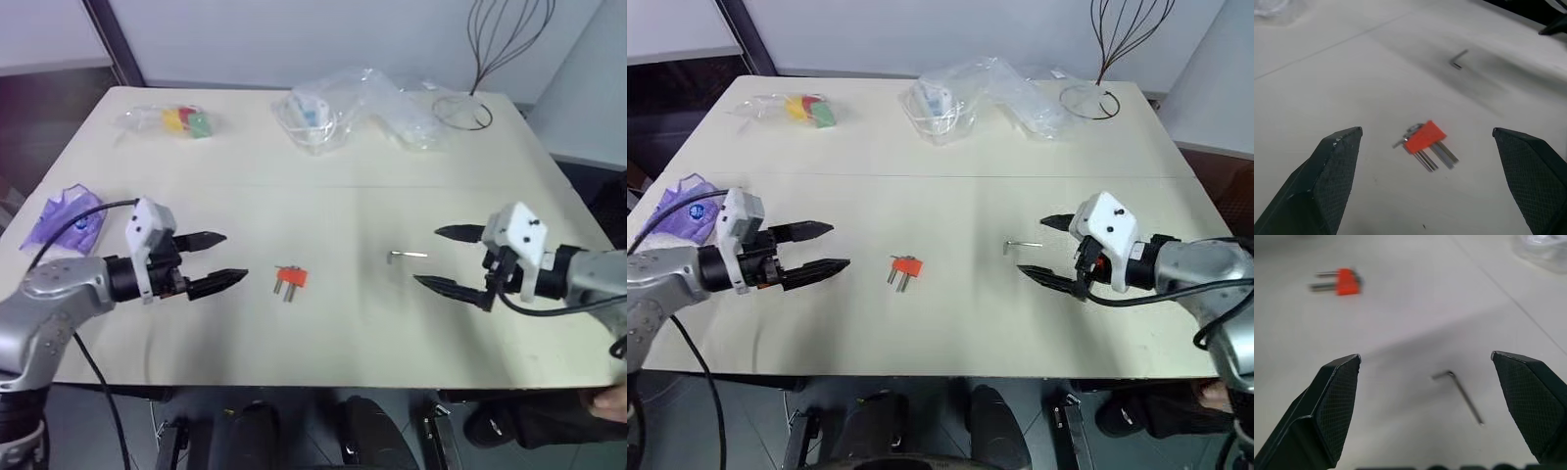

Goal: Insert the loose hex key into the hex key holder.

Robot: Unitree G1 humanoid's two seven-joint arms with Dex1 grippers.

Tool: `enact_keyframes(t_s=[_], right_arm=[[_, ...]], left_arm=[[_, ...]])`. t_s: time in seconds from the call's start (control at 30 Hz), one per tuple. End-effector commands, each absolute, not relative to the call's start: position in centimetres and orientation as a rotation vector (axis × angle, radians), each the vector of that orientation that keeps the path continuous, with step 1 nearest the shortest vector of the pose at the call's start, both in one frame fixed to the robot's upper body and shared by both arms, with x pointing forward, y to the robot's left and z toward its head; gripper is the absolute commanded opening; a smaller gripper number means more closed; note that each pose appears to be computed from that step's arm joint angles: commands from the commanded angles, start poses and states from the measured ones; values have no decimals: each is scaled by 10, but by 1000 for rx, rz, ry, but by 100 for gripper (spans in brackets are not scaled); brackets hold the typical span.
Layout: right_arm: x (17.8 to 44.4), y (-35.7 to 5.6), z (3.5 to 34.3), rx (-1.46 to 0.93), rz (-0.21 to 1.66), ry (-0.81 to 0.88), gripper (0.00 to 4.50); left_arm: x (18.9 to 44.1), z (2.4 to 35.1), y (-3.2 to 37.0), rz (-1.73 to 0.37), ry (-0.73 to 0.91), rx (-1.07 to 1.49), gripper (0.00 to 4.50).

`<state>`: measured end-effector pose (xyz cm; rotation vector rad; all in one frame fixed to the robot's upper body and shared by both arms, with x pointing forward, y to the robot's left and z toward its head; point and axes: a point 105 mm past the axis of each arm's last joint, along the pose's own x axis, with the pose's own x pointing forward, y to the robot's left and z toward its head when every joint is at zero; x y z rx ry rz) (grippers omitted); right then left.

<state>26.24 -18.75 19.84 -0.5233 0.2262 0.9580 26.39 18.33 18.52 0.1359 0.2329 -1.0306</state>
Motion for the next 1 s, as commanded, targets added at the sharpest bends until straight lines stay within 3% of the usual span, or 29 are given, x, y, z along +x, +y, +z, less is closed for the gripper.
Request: enact_keyframes(t_s=[0.03, 0.6, 1.0], right_arm=[[258, -181, 214, -559, 997, 190, 450], [261, -168, 220, -577, 1042, 166, 450], [267, -145, 199, -546, 1101, 138, 450]], left_arm=[[253, 196, 179, -1109, 223, 181, 446], [260, 200, 173, -1092, 204, 177, 446], [268, 193, 173, -1030, 178, 193, 446]])
